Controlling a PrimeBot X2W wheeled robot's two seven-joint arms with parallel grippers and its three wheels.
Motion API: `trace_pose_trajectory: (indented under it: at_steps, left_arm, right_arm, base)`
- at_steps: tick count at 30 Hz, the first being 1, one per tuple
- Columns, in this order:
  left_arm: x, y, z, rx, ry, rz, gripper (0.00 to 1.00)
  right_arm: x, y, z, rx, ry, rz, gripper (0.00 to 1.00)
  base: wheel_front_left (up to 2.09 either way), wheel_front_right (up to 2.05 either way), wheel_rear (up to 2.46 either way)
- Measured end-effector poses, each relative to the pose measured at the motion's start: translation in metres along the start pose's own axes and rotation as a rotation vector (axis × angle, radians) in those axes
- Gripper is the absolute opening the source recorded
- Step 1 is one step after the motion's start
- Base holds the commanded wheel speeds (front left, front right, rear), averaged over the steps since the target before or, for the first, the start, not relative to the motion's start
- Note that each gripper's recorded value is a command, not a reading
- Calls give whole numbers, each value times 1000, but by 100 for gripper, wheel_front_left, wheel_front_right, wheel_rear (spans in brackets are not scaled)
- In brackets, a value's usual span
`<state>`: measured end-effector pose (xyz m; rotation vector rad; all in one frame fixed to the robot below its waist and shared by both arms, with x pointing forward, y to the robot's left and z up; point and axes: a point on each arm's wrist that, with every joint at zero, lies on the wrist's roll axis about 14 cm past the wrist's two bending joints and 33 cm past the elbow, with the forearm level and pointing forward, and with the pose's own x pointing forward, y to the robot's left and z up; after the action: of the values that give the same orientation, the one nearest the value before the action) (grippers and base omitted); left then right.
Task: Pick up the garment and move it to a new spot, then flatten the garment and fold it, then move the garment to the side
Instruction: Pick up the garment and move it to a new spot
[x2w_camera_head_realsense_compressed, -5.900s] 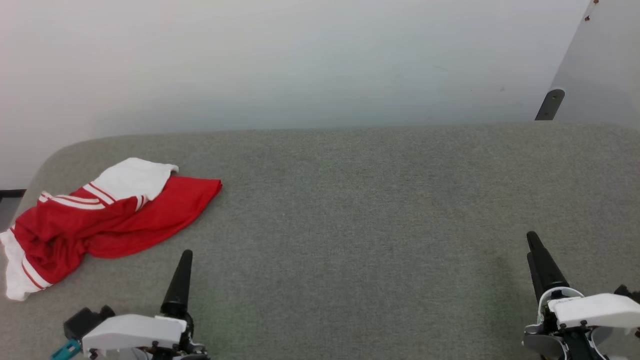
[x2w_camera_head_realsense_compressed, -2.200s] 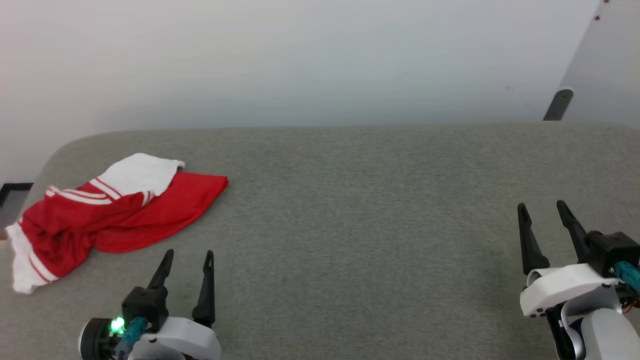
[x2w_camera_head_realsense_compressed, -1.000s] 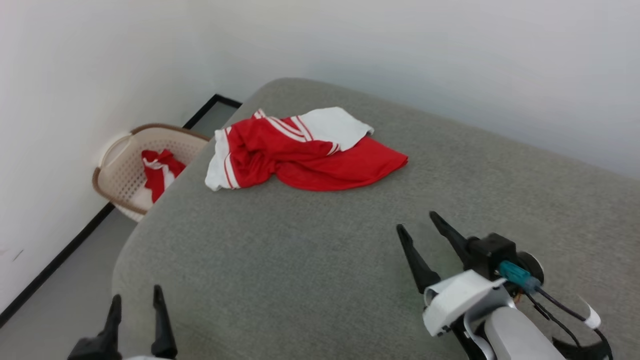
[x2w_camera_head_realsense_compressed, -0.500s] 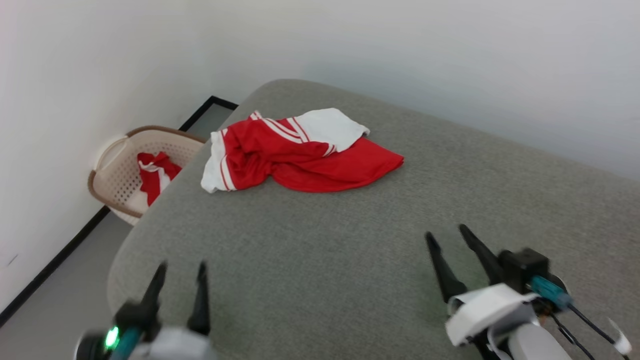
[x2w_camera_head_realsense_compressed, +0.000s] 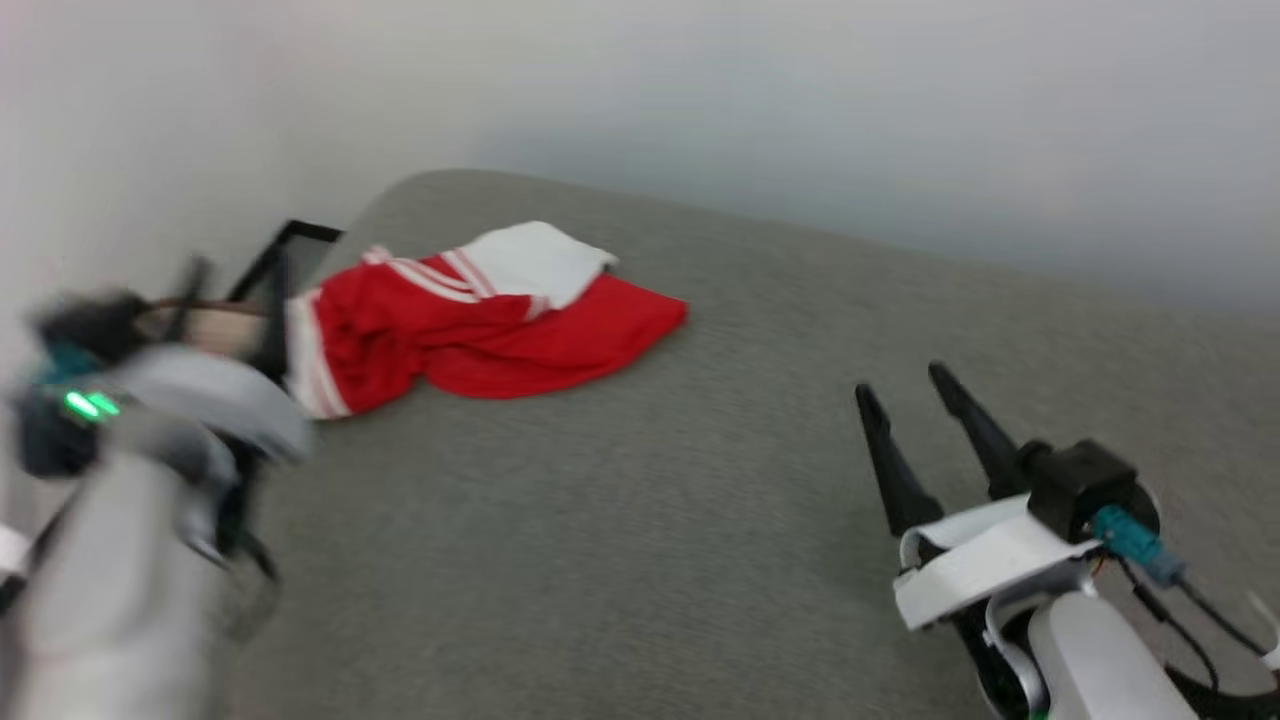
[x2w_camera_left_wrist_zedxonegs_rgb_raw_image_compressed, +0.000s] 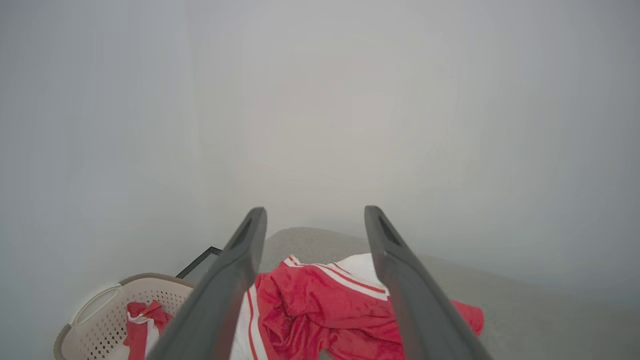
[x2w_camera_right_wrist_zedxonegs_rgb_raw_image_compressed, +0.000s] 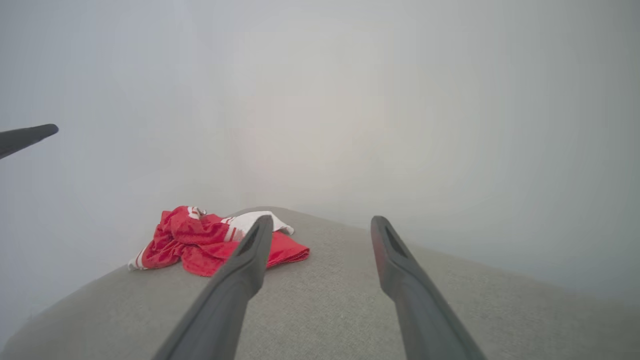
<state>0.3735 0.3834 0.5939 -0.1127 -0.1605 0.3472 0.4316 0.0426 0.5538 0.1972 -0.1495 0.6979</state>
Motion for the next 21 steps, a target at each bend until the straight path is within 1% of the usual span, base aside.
trace_pose_trajectory:
  at_steps: [2, 4, 7, 9, 11, 14, 15, 16, 19, 21]
  left_arm:
    - [21, 6, 9, 19, 19, 2, 100]
    - [40, 12, 7, 71, 71, 5, 100]
    - [69, 7, -10, 109, 177, -2, 100]
    - [85, -2, -35, 106, 286, -9, 100]
    - [95, -17, -70, 108, 419, -33, 100]
    - [103, -38, -118, 59, 598, -51, 100]
    - [103, -39, -131, 31, 656, -40, 100]
    - [102, -39, -145, 26, 718, -30, 100]
    - [93, -40, -186, 39, 893, -15, 100]
    - [89, -47, -208, 44, 971, -18, 100]
  right_arm:
    - [-2, -13, 5, 0, -19, -31, 100]
    - [-5, -25, 8, 3, -32, -61, 100]
    - [-13, -48, 5, 16, -34, -124, 100]
    - [-21, -64, -1, 25, -25, -171, 100]
    - [-32, -80, -9, 29, -7, -219, 100]
    - [-47, -101, -16, 25, 12, -285, 100]
    - [-51, -108, -16, 21, 12, -305, 100]
    - [-55, -114, -16, 16, 13, -322, 100]
    - [-67, -128, -17, 9, 20, -370, 100]
    - [-76, -135, -19, 6, 29, -399, 100]
  base:
    - [0, 0, 0]
    - [0, 0, 0]
    - [0, 0, 0]
    - [0, 0, 0]
    - [0, 0, 0]
    - [0, 0, 0]
    - [0, 0, 0]
    - [0, 0, 0]
    - [0, 0, 0]
    - [0, 0, 0]
